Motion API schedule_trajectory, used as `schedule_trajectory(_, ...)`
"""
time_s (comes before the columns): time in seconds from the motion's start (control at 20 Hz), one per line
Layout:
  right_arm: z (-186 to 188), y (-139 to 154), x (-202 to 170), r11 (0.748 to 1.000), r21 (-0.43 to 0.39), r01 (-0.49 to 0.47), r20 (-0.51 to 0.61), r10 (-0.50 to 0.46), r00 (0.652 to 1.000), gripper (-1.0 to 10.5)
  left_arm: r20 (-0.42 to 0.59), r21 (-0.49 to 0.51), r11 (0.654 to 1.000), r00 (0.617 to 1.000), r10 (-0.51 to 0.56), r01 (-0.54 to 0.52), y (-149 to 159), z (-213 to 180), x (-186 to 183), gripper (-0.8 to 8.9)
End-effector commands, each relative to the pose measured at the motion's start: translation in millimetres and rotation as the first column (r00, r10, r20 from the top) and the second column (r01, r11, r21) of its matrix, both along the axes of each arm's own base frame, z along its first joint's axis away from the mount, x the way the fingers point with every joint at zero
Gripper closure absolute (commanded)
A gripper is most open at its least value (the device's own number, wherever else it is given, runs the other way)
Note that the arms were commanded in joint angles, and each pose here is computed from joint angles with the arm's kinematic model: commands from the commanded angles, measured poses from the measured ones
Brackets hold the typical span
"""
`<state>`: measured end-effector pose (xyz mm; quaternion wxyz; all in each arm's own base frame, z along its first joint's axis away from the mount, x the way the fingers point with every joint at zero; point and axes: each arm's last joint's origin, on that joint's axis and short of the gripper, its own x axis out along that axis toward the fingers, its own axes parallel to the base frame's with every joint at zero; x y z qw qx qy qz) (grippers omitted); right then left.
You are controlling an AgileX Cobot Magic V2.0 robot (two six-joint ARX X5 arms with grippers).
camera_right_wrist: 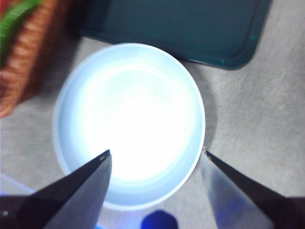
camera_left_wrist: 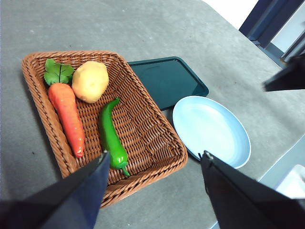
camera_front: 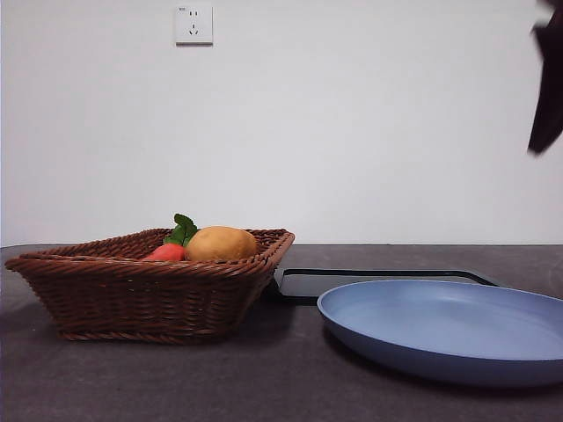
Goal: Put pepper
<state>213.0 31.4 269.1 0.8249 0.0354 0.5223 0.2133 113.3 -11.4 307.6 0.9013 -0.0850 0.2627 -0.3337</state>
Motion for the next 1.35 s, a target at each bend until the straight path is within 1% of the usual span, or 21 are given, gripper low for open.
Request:
schedule_trajectory(0.05,-13,2,19,1.0,-0.004,0.003,-0.041,-0.003,0.999,6.2,0.029,0.011,1.0,1.0,-0.007,0.007,0,5,0,4.76)
schedule_trajectory(0.1,-21,3,27,1.0,-0.012,0.005,-0.065,-0.006,0.998,6.2,0.029,0.011,1.0,1.0,-0.007,0.007,0,5,0,4.77)
schedule_trajectory(0.2,-38,3,40,0.998,-0.057,0.015,-0.105,-0.021,0.994,6.2,0.029,0.011,1.0,1.0,-0.007,0.006,0,5,0,4.76)
schedule_trajectory(0.35,-60,4,54,0.997,-0.073,-0.001,-0.158,-0.01,0.987,6.2,0.029,0.011,1.0,1.0,-0.007,0.006,0,5,0,4.77)
schedule_trajectory(0.45,-71,4,61,0.995,-0.102,-0.007,-0.175,-0.011,0.984,6.2,0.029,0.011,1.0,1.0,-0.007,0.006,0,5,0,4.76)
schedule_trajectory(0.6,-86,5,68,0.994,-0.106,-0.016,-0.209,-0.006,0.978,6.3,0.029,0.011,1.0,1.0,-0.007,0.006,0,5,0,4.77)
schedule_trajectory(0.8,-99,6,74,0.994,-0.105,-0.02,-0.237,-0.005,0.971,6.9,0.028,0.011,1.0,1.0,-0.006,0.006,0,5,0,4.76)
schedule_trajectory(1.1,-110,6,76,0.995,-0.101,-0.025,-0.275,-0.004,0.961,8.1,0.028,0.011,1.0,1.0,-0.006,0.006,0,5,0,4.77)
schedule_trajectory(1.25,-113,6,77,0.995,-0.102,-0.025,-0.289,-0.005,0.957,9.2,0.028,0.011,1.0,1.0,-0.006,0.005,0,5,0,4.76)
schedule_trajectory(1.3,-113,6,77,0.995,-0.101,-0.021,-0.291,-0.009,0.957,9.4,0.028,0.012,1.0,1.0,-0.004,0.003,0,5,0,4.77)
schedule_trajectory(1.35,-113,6,77,0.995,-0.101,-0.015,-0.293,-0.015,0.956,9.4,0.028,0.012,1.0,1.0,-0.004,0.003,0,5,0,4.76)
